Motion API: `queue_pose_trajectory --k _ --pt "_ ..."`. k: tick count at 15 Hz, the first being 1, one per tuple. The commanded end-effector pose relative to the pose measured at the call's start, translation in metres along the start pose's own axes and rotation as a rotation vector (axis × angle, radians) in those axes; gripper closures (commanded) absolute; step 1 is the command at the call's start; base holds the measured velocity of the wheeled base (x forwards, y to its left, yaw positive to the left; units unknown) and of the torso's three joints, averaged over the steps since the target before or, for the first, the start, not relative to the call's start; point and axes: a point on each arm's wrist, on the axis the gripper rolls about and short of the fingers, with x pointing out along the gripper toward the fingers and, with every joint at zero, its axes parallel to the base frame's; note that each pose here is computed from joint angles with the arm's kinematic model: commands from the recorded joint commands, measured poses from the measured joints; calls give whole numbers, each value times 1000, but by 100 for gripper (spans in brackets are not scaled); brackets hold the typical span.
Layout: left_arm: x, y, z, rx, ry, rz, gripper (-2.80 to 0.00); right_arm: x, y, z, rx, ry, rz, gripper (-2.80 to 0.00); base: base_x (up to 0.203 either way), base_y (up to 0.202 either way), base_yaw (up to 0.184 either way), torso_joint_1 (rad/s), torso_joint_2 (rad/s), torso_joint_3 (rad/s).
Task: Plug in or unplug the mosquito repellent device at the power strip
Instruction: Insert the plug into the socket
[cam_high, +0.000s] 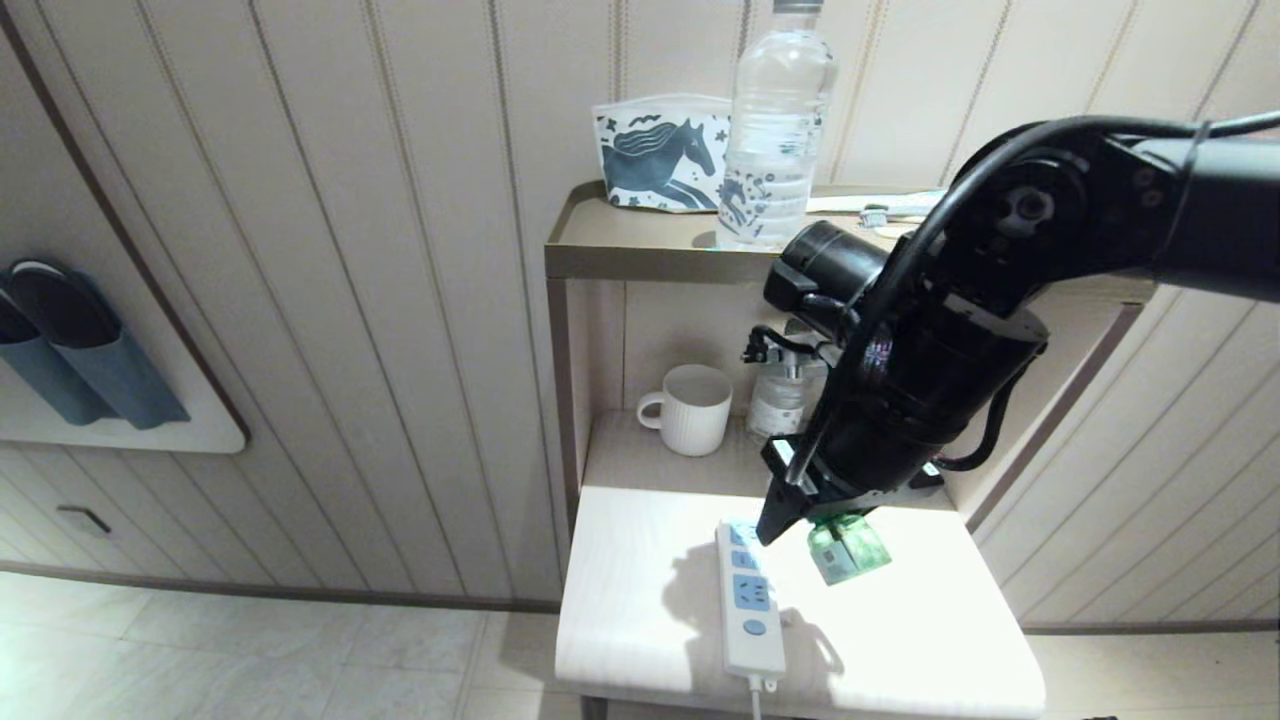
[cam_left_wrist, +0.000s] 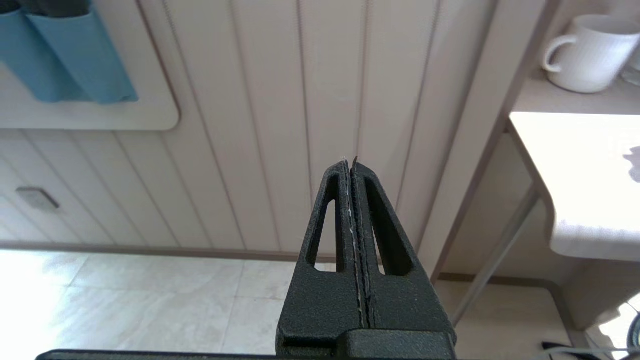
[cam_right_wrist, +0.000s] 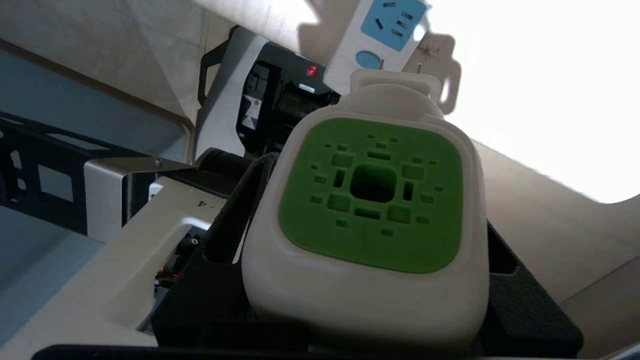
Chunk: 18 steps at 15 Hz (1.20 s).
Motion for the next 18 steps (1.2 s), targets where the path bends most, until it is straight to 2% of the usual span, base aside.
queue_pose_trajectory --k 1,3,4,5,6,8,18 --pt "0 0 0 0 -1 -1 0 14 -2 3 17 48 -9 0 0 0 0 41 -51 -27" --pt "0 0 0 0 -1 -1 0 24 -1 6 62 86 20 0 0 0 0 10 -13 -9" --pt "0 0 0 0 -1 -1 0 31 0 9 124 115 61 0 0 0 0 0 0 0" --pt "0 0 0 0 -1 -1 0 35 0 11 145 121 75 0 0 0 0 0 0 0" --pt "0 0 0 0 -1 -1 0 39 -1 14 164 122 73 0 0 0 0 0 0 0" --pt "0 0 0 0 -1 -1 0 54 -4 22 260 125 66 0 0 0 0 0 0 0" --pt "0 0 0 0 -1 -1 0 80 -17 28 315 179 31 0 0 0 0 0 0 0"
